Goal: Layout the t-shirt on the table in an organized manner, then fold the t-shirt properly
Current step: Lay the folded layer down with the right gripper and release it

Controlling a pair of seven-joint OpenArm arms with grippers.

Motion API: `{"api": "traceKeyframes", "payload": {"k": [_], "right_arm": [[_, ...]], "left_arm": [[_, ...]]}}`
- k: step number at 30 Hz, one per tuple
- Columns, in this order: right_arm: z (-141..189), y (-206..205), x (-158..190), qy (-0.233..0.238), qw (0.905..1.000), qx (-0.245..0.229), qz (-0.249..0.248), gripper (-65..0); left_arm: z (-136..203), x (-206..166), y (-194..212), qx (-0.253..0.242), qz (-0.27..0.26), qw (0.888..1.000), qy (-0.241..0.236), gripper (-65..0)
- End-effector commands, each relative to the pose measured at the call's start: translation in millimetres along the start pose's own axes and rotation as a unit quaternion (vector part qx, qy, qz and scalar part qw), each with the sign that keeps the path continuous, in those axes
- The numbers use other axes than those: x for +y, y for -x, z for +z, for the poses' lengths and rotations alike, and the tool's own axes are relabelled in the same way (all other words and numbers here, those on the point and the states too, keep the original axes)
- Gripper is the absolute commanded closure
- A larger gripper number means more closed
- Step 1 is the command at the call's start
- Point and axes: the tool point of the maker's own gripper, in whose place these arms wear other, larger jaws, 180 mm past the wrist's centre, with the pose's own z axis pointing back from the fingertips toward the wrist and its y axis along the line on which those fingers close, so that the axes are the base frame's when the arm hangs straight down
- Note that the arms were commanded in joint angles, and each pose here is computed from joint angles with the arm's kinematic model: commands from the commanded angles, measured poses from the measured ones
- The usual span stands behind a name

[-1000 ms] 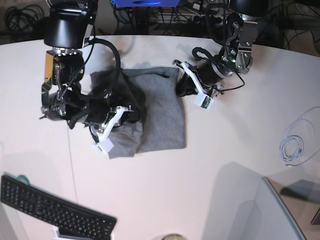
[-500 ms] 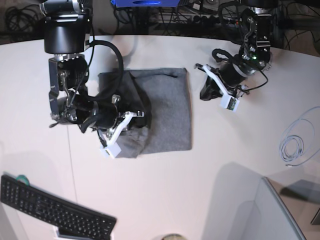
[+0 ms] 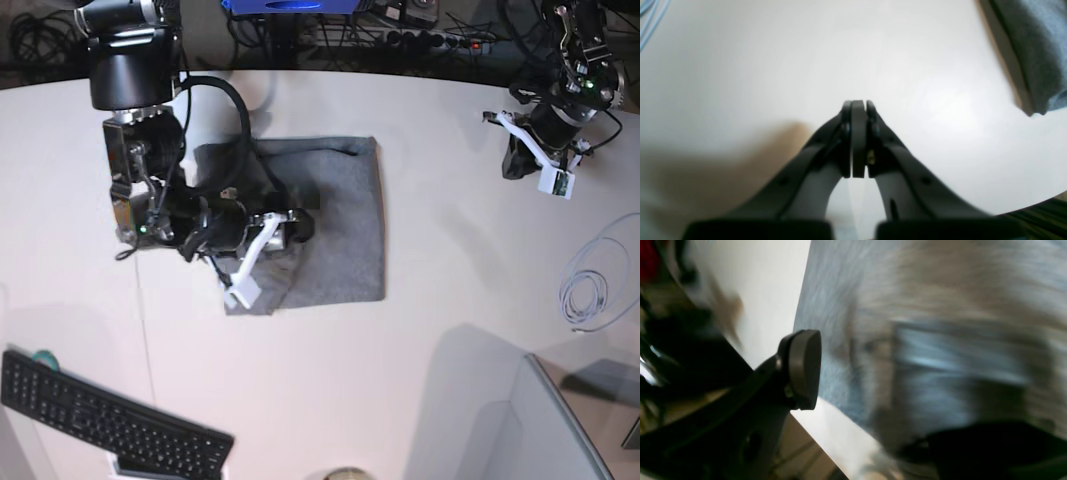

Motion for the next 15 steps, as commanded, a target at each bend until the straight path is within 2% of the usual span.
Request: {"api": "traceKeyframes", "payload": {"k": [1, 4, 9, 15], "right_arm": [[1.4, -22.3, 14.2, -0.007, 0.9992, -0.026, 0.029, -32.0], [-5.0, -22.1, 19.8, 0.021, 0.9975, -0.02, 0.065, -32.0], [-16.4, -25.4, 31.2, 0.043, 0.9975, -0.027, 0.049, -32.0], [-27.3, -29.0, 62.0, 0.055, 0.9947, -0.022, 0.084, -32.1]], "left_arm": [[7.5, 11.1, -7.0, -0.014, -0.004, 1.0, -0.012, 0.0], [12.5, 21.1, -4.9, -0.013, 0.002, 1.0, -0.026, 0.0], [21.0, 28.1, 6.8, -0.002, 0.007, 0.999, -0.037, 0.0], [22.4, 27.0, 12.3, 0.003, 0.011, 0.999, -0.035, 0.0]]}}
